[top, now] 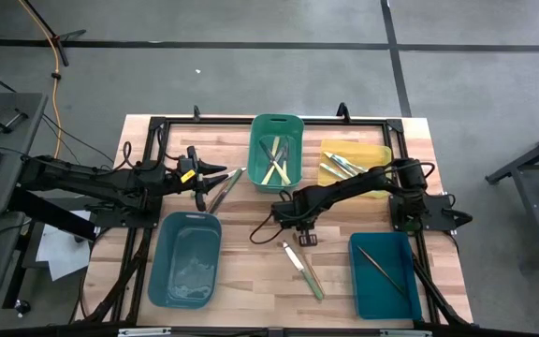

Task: Sort silverware by color (type)
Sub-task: Put the gold knife into the right blue bin

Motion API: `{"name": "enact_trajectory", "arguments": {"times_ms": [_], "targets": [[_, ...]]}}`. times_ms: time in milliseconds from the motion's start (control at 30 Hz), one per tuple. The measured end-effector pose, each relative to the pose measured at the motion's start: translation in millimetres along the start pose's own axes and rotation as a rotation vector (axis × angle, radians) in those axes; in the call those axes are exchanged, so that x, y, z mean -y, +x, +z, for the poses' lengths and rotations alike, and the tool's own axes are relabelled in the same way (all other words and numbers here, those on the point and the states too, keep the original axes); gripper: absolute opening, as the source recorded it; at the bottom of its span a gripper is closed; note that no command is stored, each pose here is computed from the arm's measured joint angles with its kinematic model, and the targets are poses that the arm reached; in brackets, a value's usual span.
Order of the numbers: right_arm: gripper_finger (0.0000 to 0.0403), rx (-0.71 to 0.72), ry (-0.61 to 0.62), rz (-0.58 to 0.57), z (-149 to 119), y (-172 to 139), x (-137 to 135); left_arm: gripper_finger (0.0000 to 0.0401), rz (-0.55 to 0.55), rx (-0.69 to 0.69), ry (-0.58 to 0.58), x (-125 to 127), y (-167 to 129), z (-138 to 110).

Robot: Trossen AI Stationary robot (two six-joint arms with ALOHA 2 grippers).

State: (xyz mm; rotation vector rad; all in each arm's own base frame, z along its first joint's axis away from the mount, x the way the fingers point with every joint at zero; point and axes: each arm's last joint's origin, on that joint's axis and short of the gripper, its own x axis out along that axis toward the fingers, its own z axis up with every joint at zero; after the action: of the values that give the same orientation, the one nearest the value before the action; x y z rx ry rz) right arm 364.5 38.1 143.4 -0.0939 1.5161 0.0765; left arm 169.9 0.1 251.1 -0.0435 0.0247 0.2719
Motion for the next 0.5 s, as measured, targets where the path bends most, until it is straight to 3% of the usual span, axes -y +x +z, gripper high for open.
{"name": "enact_trajectory", "arguments": {"times_ms": [500], "targets": [[0.0009, 0.026, 0.003, -0.027, -11, -35, 2, 0.0102, 0.0, -0.006, 0.002, 0, 0, -1]]}}
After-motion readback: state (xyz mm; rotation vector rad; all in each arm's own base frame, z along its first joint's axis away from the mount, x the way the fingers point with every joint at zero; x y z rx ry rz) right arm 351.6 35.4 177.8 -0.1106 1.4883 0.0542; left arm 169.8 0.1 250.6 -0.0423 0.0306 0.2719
